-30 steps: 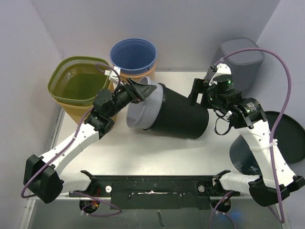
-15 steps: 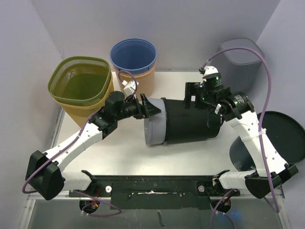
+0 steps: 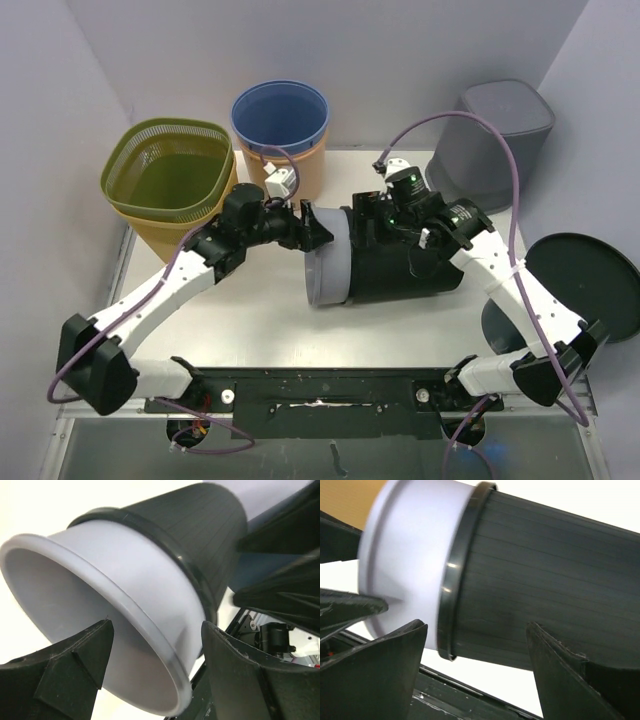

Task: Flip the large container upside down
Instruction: Adjust the container at the center of the board.

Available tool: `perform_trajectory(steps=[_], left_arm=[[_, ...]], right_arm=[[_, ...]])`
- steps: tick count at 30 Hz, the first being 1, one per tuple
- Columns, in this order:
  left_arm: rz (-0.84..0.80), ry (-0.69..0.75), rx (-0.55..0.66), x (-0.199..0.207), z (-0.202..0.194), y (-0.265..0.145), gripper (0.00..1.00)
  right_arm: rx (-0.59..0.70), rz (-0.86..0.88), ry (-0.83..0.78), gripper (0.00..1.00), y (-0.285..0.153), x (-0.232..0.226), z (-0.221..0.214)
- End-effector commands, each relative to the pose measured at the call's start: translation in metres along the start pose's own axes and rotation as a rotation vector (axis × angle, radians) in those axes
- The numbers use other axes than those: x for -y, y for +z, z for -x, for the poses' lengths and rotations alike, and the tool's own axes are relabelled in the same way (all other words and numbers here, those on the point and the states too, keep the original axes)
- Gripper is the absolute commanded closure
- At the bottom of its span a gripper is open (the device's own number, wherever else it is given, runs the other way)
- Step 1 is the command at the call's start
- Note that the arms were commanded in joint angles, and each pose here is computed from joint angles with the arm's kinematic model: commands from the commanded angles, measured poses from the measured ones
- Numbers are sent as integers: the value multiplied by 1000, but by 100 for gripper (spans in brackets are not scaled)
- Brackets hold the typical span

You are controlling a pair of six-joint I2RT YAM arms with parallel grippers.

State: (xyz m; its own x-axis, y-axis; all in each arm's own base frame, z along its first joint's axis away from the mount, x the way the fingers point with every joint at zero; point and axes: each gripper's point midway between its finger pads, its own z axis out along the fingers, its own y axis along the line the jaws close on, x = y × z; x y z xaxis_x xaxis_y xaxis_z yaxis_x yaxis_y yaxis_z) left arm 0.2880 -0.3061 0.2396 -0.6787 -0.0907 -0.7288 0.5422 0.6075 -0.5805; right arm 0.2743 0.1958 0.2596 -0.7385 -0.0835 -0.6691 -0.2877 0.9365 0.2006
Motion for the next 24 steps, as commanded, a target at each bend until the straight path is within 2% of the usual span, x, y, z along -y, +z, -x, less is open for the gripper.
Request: perform_trajectory(steps=[1,4,10,15,19,21,24], left_arm=[[-83,133,133,34,35,-38,30],[-99,100,108,34,23,-40,30],[-67,75,62,22,-5,-52,30],[-121,73,22,23,-33,-58,30],[-190,125,56,36,-40,-58,31],[-196,163,22,38,-57,-53,35],[-181,188,-41,34,-77,-45,37]], right_arm=[[99,126,16,22,13,-42,28],[92,123,19,29,25,-47,28],[44,58,21,62,41,-37,16],[32,46,25,71,43,-34,11],[37,45,23,93,43,-35,14],[40,41,22,99,43,-35,15],[39,34,17,100,45,-35,18]])
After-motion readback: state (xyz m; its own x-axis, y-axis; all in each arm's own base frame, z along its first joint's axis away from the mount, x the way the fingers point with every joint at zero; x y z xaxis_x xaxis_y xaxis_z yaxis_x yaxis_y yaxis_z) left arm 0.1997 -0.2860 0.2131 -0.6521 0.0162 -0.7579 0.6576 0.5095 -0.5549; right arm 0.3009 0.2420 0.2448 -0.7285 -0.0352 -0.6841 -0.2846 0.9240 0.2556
